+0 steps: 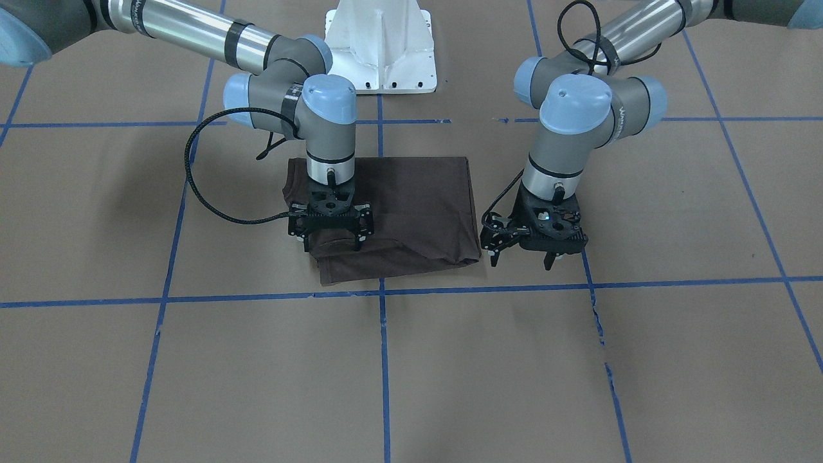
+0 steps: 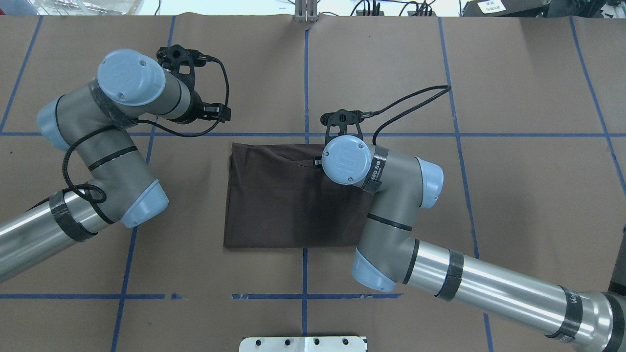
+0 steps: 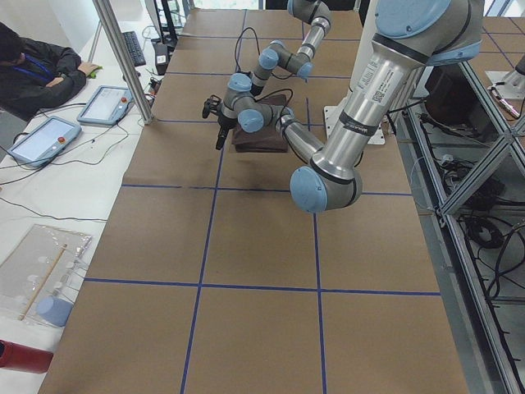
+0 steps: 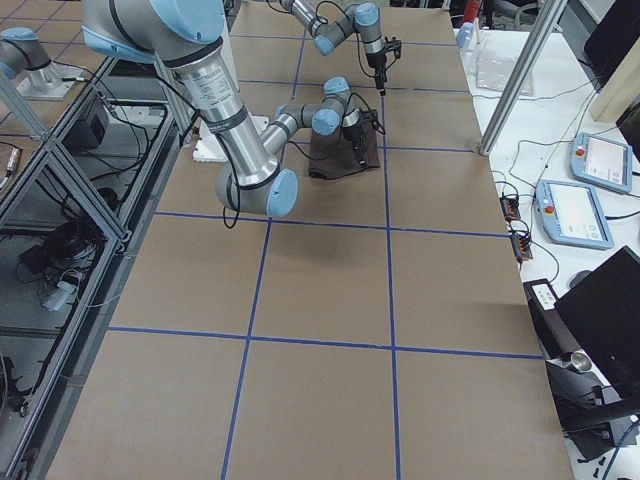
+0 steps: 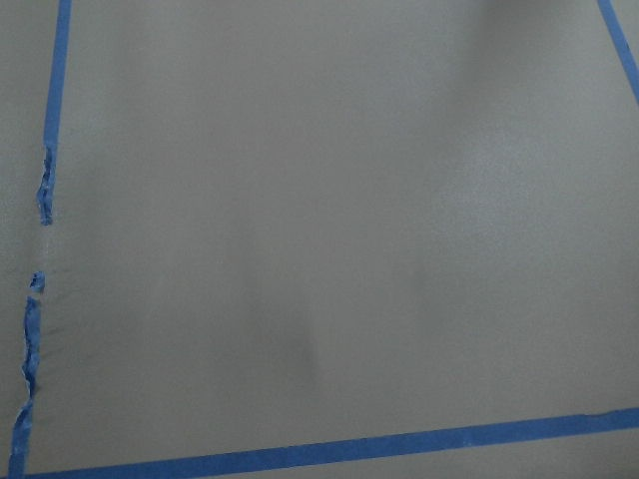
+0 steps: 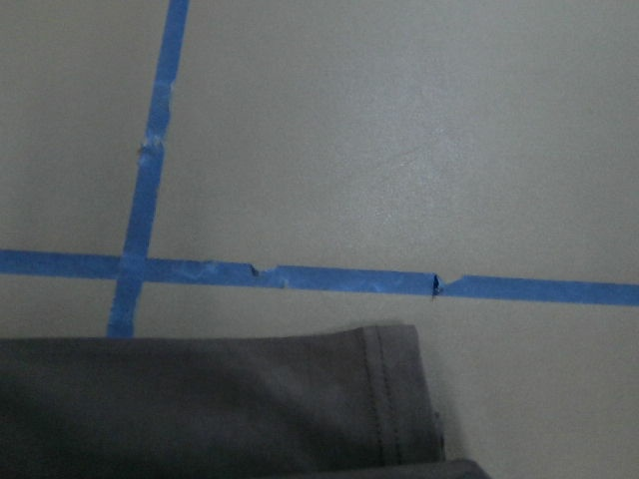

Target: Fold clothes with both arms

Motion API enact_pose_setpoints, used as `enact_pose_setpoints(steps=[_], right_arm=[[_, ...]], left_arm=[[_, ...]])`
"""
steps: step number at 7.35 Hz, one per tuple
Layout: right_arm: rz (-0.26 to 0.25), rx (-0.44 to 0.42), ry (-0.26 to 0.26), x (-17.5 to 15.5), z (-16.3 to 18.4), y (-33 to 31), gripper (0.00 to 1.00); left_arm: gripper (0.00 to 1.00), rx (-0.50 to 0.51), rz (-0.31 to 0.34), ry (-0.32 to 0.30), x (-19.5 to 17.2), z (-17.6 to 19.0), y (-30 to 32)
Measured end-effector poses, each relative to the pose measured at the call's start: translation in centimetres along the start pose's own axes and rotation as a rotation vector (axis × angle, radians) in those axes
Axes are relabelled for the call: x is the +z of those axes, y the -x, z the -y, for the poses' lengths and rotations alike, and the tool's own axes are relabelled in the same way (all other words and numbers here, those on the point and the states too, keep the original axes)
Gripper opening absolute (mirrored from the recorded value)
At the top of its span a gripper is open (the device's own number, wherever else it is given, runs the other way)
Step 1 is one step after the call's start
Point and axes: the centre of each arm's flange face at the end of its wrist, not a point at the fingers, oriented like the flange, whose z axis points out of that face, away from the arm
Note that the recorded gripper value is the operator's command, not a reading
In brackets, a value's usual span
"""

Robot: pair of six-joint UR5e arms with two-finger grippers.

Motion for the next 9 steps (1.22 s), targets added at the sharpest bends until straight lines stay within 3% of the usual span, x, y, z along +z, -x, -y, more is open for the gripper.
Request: enact_pose_setpoints(steps=[2, 5, 7, 9], right_arm=[[-0.019, -0.045, 0.005, 0.6, 1.9, -2.2, 1.0], [0.024, -0.069, 0.125, 0.1, 11.2, -12.1, 1.0], [0.056, -0.115, 0.179, -1.0, 13.7, -23.4, 1.0], [0.11, -0.11, 0.261, -3.4, 12.8, -39.4, 1.0]], left_arm=[[1.0, -0.001, -0.001, 0.0, 0.0, -0.1, 0.0], [1.0, 0.005, -0.021, -0.014, 0.0, -0.2, 0.4], [1.0, 0.045, -0.038, 0.004, -1.4, -1.6, 3.1], [1.0, 0.121, -0.046, 0.041, -6.5, -2.7, 13.4]])
